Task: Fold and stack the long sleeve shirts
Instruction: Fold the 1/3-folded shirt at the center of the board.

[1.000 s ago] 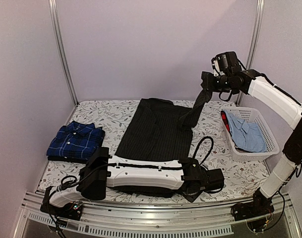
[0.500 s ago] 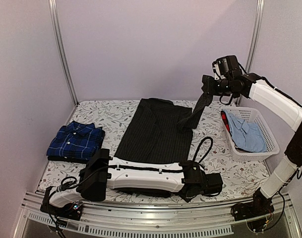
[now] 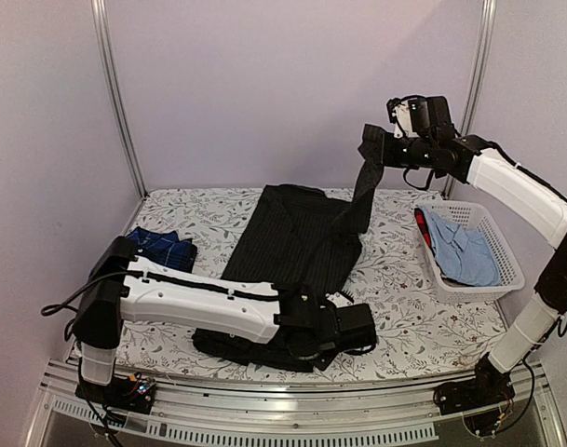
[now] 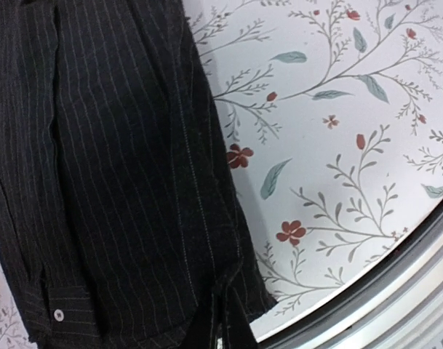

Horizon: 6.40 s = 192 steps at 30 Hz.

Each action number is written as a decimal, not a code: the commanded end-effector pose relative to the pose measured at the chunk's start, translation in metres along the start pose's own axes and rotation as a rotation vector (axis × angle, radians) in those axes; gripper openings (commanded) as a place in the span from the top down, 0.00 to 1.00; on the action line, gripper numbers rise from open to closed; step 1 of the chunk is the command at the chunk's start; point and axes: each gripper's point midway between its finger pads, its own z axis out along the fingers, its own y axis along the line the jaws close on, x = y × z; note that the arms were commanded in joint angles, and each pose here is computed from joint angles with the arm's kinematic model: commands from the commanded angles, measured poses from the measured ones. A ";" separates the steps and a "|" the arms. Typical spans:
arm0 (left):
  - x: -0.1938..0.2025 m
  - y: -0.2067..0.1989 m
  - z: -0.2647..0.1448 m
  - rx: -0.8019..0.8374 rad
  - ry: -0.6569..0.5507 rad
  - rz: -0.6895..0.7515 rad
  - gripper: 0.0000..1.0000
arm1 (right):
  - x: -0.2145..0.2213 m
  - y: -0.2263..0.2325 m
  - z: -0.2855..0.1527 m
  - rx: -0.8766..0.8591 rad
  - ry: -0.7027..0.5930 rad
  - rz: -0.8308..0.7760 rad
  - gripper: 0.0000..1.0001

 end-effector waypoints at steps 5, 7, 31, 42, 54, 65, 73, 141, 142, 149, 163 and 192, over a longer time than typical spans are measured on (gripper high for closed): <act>0.000 0.052 -0.005 0.268 -0.040 -0.320 1.00 | -0.050 0.102 0.021 -0.323 -0.192 -0.074 1.00; 0.006 0.064 -0.005 0.301 -0.040 -0.362 1.00 | -0.052 0.118 0.034 -0.366 -0.207 -0.081 1.00; 0.064 0.112 -0.006 0.342 0.011 -0.491 1.00 | -0.083 0.197 0.077 -0.509 -0.436 -0.116 1.00; 0.068 0.118 -0.013 0.299 0.011 -0.489 1.00 | -0.113 0.194 0.036 -0.504 -0.550 -0.126 1.00; 0.087 0.124 -0.015 0.262 0.043 -0.522 1.00 | -0.115 0.223 0.030 -0.671 -0.571 -0.134 1.00; 0.101 0.132 -0.015 0.207 0.063 -0.572 1.00 | -0.104 0.241 0.042 -0.721 -0.561 -0.135 1.00; 0.115 0.135 -0.011 0.188 0.091 -0.593 1.00 | -0.086 0.244 0.062 -0.738 -0.533 -0.136 1.00; 0.040 0.229 0.119 0.251 0.273 -0.521 0.71 | 0.247 -0.007 0.207 -0.165 0.532 0.250 1.00; 0.039 0.224 0.121 0.267 0.282 -0.523 0.72 | 0.245 -0.014 0.210 -0.162 0.536 0.260 1.00; 0.020 0.169 0.126 0.406 0.313 -0.505 0.73 | 0.229 -0.060 0.232 -0.105 0.537 0.294 1.00; -0.049 0.172 0.098 0.425 0.136 -0.525 0.73 | 0.154 -0.056 0.226 -0.142 0.428 0.245 1.00; -0.105 0.228 0.102 0.592 -0.005 -0.589 0.58 | 0.232 0.087 0.024 -0.296 0.313 0.350 0.58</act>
